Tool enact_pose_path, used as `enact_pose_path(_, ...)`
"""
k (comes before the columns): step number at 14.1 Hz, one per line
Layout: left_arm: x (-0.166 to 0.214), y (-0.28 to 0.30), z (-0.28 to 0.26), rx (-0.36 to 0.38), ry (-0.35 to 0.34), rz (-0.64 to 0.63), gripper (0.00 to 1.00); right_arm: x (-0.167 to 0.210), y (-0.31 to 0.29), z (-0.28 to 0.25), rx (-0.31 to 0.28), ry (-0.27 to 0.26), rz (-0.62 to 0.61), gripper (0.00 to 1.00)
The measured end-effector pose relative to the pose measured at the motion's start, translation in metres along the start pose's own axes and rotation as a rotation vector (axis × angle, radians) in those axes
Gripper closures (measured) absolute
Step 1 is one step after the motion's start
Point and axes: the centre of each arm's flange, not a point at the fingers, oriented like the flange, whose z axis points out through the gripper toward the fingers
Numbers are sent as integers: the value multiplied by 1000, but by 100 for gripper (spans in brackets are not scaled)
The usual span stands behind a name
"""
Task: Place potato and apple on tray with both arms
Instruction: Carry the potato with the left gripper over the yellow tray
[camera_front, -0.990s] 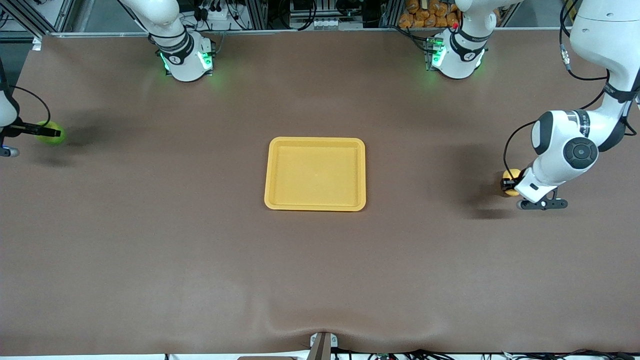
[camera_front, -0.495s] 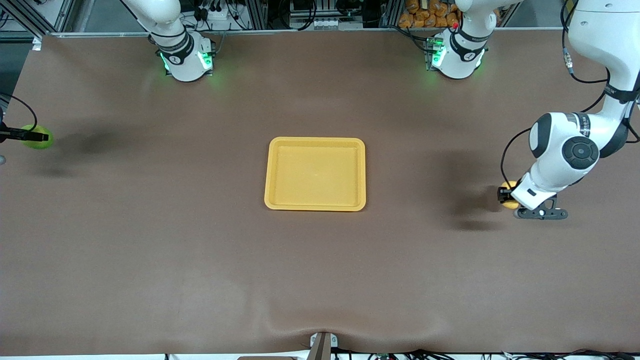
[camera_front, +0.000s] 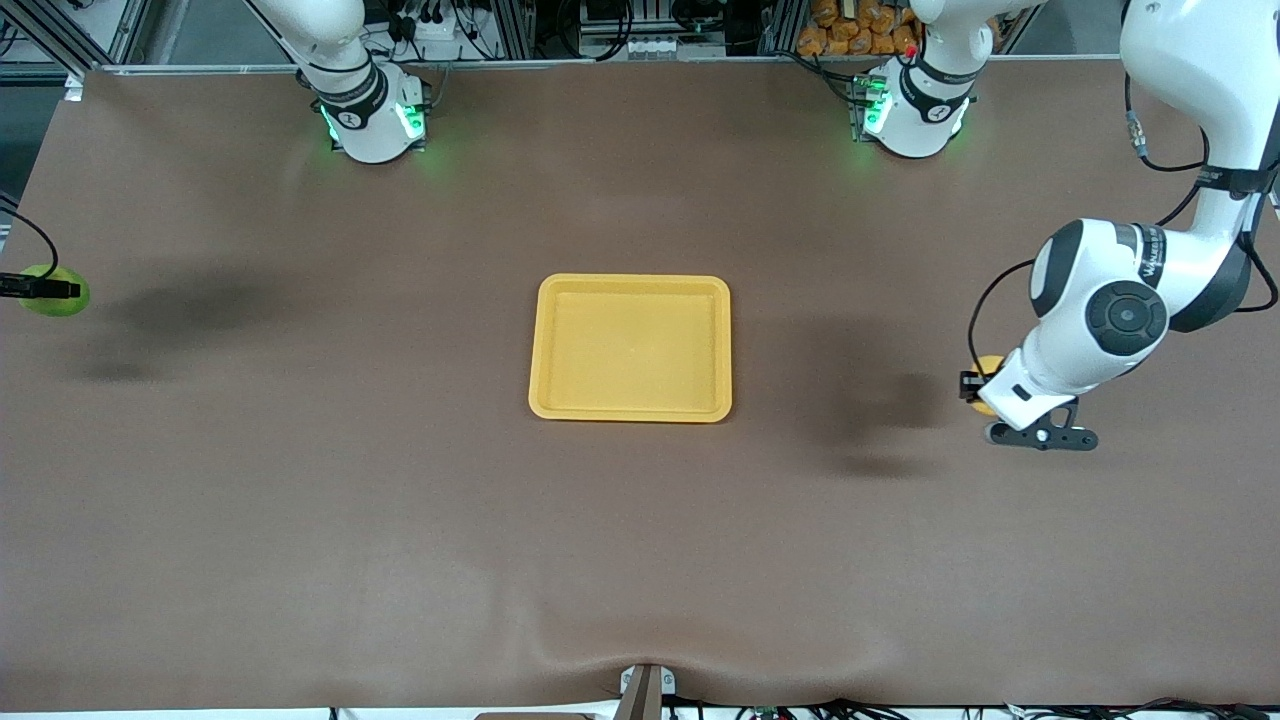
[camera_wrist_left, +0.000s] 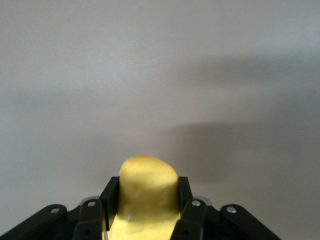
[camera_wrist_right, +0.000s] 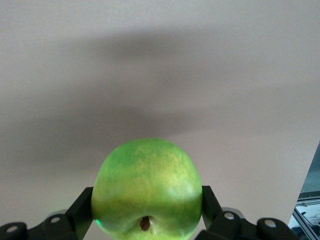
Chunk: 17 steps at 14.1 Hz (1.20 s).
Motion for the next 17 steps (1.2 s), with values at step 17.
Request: enact_pose_path(17,-58,315,-19,-6,-21,-242,49,37,-90,-87,178,61,-77,11)
